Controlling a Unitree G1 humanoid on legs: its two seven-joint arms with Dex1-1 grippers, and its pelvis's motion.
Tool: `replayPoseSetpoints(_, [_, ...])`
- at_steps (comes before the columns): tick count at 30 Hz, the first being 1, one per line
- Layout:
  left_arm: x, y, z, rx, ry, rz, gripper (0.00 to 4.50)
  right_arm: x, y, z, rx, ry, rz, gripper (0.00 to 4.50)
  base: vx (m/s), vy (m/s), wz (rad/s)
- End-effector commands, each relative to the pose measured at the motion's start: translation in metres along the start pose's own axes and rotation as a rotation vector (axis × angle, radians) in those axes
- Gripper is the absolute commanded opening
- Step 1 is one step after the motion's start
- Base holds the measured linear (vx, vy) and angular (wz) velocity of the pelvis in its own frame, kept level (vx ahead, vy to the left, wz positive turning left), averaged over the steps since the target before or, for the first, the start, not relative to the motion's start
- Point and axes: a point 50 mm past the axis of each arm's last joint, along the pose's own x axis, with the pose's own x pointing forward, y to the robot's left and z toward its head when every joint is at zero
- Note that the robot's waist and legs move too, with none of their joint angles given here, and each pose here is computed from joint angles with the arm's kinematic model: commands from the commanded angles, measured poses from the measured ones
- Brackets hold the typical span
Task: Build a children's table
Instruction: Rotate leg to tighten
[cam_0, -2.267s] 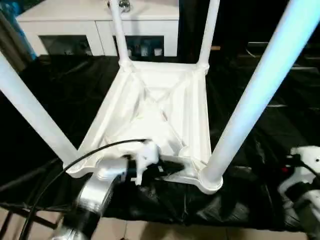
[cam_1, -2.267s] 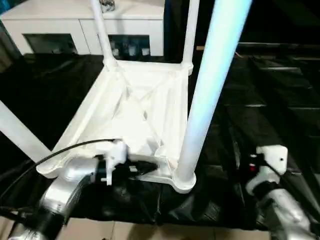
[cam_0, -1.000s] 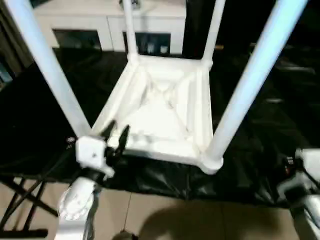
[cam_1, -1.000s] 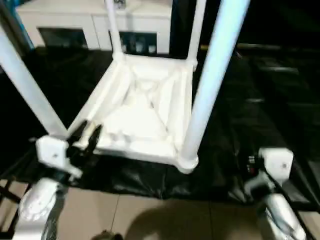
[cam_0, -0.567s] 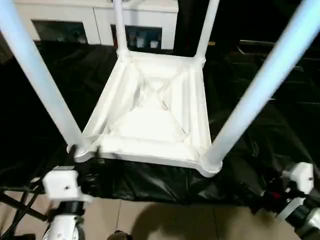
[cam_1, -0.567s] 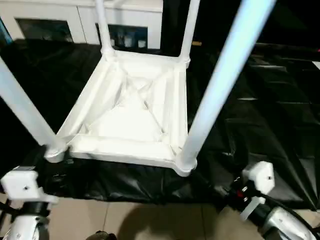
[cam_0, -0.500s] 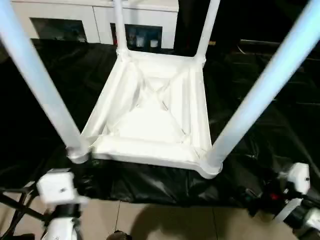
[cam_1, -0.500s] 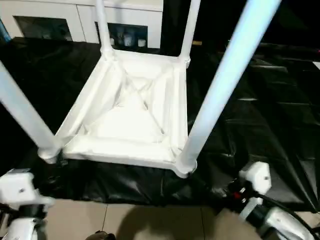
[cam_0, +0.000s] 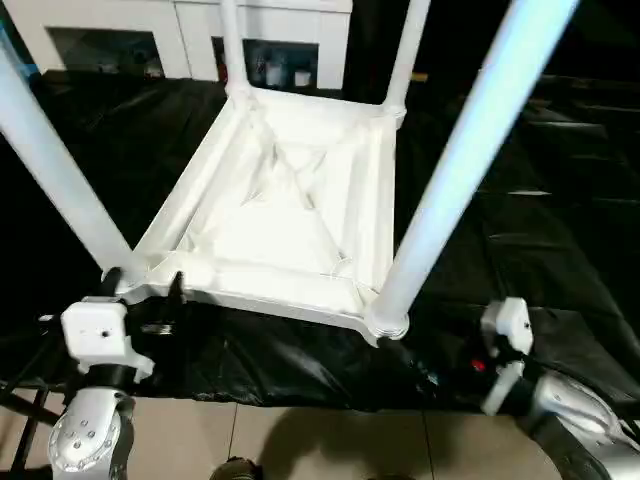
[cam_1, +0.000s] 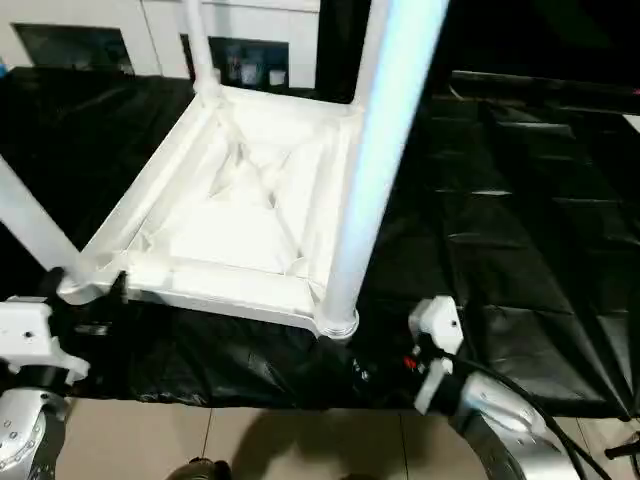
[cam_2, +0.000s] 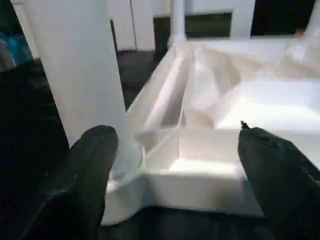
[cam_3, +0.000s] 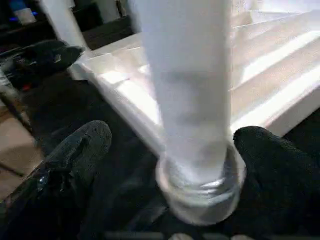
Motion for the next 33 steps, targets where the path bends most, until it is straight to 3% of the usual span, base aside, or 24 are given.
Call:
replayPoseSetpoints(1, [0.009, 0.017, -0.014, 0.044, 0.101, 0.052, 4.46, 0.002, -0.014, 0.003, -0.024, -0.026, -0.105, 4.50, 0.000, 0.000, 0.00])
replayPoseSetpoints(4, [0.015, 0.039, -0.009, 0.054, 0.102, 0.187, 4.46, 0.004, -0.025, 0.003, -0.068, -0.036, -0.190, 4.50, 0.000, 0.000, 0.00])
replayPoseSetpoints(8, [0.010, 0.044, -0.001, 0.027, 0.082, 0.252, 4.46, 0.003, -0.031, 0.003, -0.082, -0.047, -0.237, 4.50, 0.000, 0.000, 0.00])
replayPoseSetpoints(12, [0.003, 0.028, 0.000, -0.028, 0.058, 0.236, 4.46, -0.004, -0.043, 0.006, -0.108, -0.065, -0.336, 4.50, 0.000, 0.000, 0.00])
replayPoseSetpoints(15, [0.008, 0.004, -0.002, -0.079, 0.038, 0.127, 4.46, -0.012, -0.048, 0.009, -0.130, -0.064, -0.373, 4.50, 0.000, 0.000, 0.00])
replayPoseSetpoints(19, [0.016, -0.007, -0.001, -0.122, 0.012, 0.056, 4.46, -0.021, -0.055, 0.011, -0.156, -0.061, -0.416, 4.50, 0.000, 0.000, 0.00])
replayPoseSetpoints(22, [0.023, -0.013, 0.002, -0.121, -0.004, 0.016, 4.46, -0.028, -0.050, 0.015, -0.144, -0.054, -0.343, 4.50, 0.000, 0.000, 0.00])
replayPoseSetpoints(28, [0.035, 0.000, 0.002, -0.097, 0.005, 0.077, 4.46, -0.045, -0.027, 0.023, -0.152, 0.013, -0.158, 4.50, 0.000, 0.000, 0.00])
replayPoseSetpoints(33, [0.045, -0.001, 0.002, -0.110, -0.004, 0.023, 4.46, -0.056, -0.019, 0.025, -0.137, 0.063, -0.069, 4.50, 0.000, 0.000, 0.00])
